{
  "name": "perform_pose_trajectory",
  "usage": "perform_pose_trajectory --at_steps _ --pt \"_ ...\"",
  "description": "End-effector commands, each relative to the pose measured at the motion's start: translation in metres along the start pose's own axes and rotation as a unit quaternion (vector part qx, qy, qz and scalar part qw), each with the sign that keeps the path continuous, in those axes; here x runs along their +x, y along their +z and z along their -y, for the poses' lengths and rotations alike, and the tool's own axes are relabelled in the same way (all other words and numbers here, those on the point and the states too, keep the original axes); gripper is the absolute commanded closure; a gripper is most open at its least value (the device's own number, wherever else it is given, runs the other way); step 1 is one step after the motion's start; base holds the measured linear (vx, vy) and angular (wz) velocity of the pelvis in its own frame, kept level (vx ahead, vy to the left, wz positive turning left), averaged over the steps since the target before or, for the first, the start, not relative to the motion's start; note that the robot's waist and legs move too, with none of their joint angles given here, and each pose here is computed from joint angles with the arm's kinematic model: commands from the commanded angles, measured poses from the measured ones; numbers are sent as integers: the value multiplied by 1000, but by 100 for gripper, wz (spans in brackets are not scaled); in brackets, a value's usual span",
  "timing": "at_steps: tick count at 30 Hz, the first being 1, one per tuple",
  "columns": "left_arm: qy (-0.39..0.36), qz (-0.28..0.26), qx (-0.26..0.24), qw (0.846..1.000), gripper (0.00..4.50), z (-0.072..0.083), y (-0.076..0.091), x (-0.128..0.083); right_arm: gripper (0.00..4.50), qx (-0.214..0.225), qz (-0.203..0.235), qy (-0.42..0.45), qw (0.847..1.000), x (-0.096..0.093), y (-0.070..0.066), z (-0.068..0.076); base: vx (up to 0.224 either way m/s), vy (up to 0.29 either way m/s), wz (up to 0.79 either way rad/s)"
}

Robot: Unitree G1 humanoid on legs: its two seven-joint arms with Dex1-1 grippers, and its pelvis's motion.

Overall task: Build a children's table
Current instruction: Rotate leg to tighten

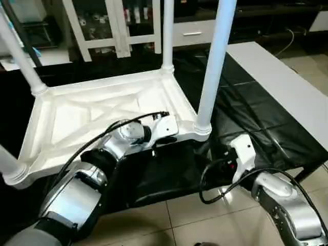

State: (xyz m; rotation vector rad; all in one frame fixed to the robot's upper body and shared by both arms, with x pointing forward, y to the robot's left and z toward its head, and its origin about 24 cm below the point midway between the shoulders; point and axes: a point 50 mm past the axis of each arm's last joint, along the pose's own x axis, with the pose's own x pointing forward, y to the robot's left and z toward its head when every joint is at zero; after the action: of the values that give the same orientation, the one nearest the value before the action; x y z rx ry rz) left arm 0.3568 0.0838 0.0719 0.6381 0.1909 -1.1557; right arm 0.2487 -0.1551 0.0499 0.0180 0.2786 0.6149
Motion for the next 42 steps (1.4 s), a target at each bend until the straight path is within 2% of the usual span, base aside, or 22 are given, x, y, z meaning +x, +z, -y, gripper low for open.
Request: perform_pose_trajectory --at_steps 1,2,4,5,7,8,9,10,11,13,14,15,16,20,22,25,27,30,33,37,40,42 --pt "24 78 -37 996 350 -6 15 -15 77 13 28 -26 999 -2 8 1 0 0 0" --pt "44 109 -51 992 348 -8 18 -24 77 24 40 -33 998 -1 11 0 0 0 0" --pt "75 135 -63 986 339 -10 21 -35 77 32 50 -37 998 -1 13 -2 0 0 0" --pt "123 164 -97 974 312 -12 21 -50 77 27 59 -39 997 0 16 -4 0 0 0" --pt "146 176 -117 966 309 -12 18 -58 77 26 61 -42 997 1 17 -6 0 0 0" --pt "186 192 -170 948 309 -9 10 -71 77 31 65 -49 996 2 18 -7 0 0 0" --pt "201 184 -194 942 309 -4 1 -79 77 33 67 -50 996 3 19 -9 0 0 0" --pt "226 163 -234 931 309 6 -17 -94 77 36 70 -51 996 5 19 -12 0 0 0" --pt "226 163 -234 931 309 6 -17 -94 77 36 70 -51 996 5 19 -12 0 0 0" --pt "227 89 -256 935 309 25 -41 -112 77 34 68 -43 996 7 18 -16 0 0 0" --pt "225 70 -261 936 309 31 -46 -118 77 34 66 -41 996 8 16 -16 0 0 0" --pt "204 42 -276 938 309 47 -49 -131 77 37 61 -39 997 11 14 -16 0 0 0" --pt "183 43 -269 945 309 52 -47 -134 77 39 61 -33 997 12 14 -17 0 0 0" --pt "133 5 -253 958 309 60 -52 -156 77 38 60 -4 997 15 17 -22 0 0 0" --pt "132 -19 -255 958 309 61 -56 -168 77 37 58 2 998 16 16 -23 0 0 0" --pt "164 -121 -275 940 309 61 -77 -209 77 31 47 6 998 16 13 -24 0 0 0" --pt "197 -167 -271 927 309 57 -88 -221 77 34 47 8 998 15 12 -25 0 0 0" --pt "247 -214 -263 908 309 48 -101 -231 77 32 45 10 998 16 12 -25 0 0 0" --pt "275 -226 -267 896 309 46 -109 -235 77 32 46 12 998 15 12 -28 0 0 0" --pt "273 -225 -270 896 309 47 -108 -235 77 31 44 17 998 12 10 -31 0 0 0" --pt "288 -202 -270 897 309 44 -103 -235 77 33 46 14 998 10 10 -31 0 0 0" --pt "306 -126 -254 909 309 40 -87 -229 77 39 55 5 998 6 10 -30 0 0 0"
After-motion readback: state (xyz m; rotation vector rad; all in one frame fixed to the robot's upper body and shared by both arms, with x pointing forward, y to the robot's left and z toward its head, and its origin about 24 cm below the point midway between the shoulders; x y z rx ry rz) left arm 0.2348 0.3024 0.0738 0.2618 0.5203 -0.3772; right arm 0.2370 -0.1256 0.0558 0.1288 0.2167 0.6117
